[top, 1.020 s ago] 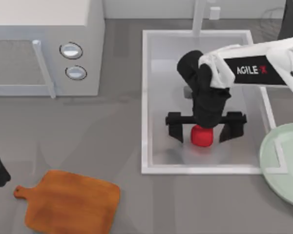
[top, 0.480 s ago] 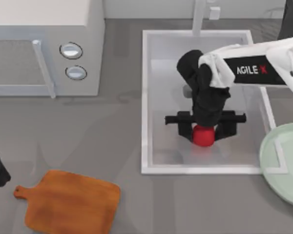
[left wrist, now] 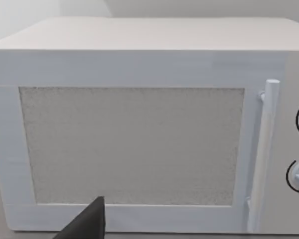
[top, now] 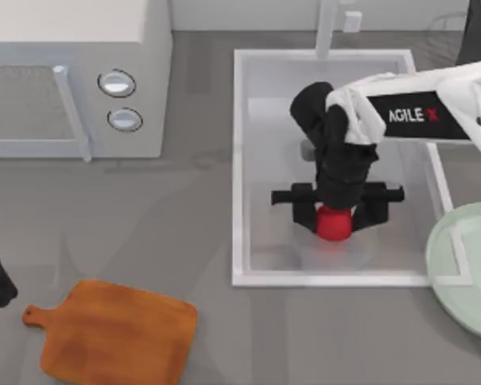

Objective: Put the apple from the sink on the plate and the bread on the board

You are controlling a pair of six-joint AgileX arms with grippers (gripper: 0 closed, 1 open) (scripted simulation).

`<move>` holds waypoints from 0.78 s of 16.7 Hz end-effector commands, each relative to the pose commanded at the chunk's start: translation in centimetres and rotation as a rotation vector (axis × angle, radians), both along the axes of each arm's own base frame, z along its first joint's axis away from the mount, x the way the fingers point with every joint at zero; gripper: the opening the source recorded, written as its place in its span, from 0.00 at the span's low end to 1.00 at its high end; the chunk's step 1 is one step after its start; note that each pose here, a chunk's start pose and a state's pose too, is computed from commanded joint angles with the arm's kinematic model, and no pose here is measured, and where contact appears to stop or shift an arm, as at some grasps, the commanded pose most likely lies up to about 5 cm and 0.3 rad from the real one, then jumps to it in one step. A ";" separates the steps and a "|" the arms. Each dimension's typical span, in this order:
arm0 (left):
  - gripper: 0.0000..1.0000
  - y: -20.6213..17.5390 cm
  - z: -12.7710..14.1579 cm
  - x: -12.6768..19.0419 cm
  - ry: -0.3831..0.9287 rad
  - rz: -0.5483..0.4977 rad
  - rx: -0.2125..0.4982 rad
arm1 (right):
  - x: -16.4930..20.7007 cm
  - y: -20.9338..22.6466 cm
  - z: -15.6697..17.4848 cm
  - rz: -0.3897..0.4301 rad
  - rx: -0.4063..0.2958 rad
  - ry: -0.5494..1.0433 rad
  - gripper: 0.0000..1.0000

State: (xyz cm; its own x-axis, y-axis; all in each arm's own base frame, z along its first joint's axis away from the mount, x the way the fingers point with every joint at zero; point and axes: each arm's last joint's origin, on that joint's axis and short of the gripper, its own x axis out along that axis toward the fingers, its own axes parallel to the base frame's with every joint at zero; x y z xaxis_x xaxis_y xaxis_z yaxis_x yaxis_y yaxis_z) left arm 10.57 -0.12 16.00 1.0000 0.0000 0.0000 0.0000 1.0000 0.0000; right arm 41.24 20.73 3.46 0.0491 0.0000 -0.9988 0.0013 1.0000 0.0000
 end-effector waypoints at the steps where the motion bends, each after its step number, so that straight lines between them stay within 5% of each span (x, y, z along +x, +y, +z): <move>1: 1.00 0.0 0.0 0.0 0.000 0.000 0.000 | 0.0 0.0 0.2 0.000 0.001 -0.001 0.00; 9: 1.00 0.0 0.0 0.0 0.000 0.000 0.000 | 0.0 0.0 9.1 0.000 -0.003 0.007 0.00; 13: 1.00 0.0 0.0 0.0 0.000 0.000 0.000 | 0.0 0.0 10.0 0.000 0.000 0.000 0.00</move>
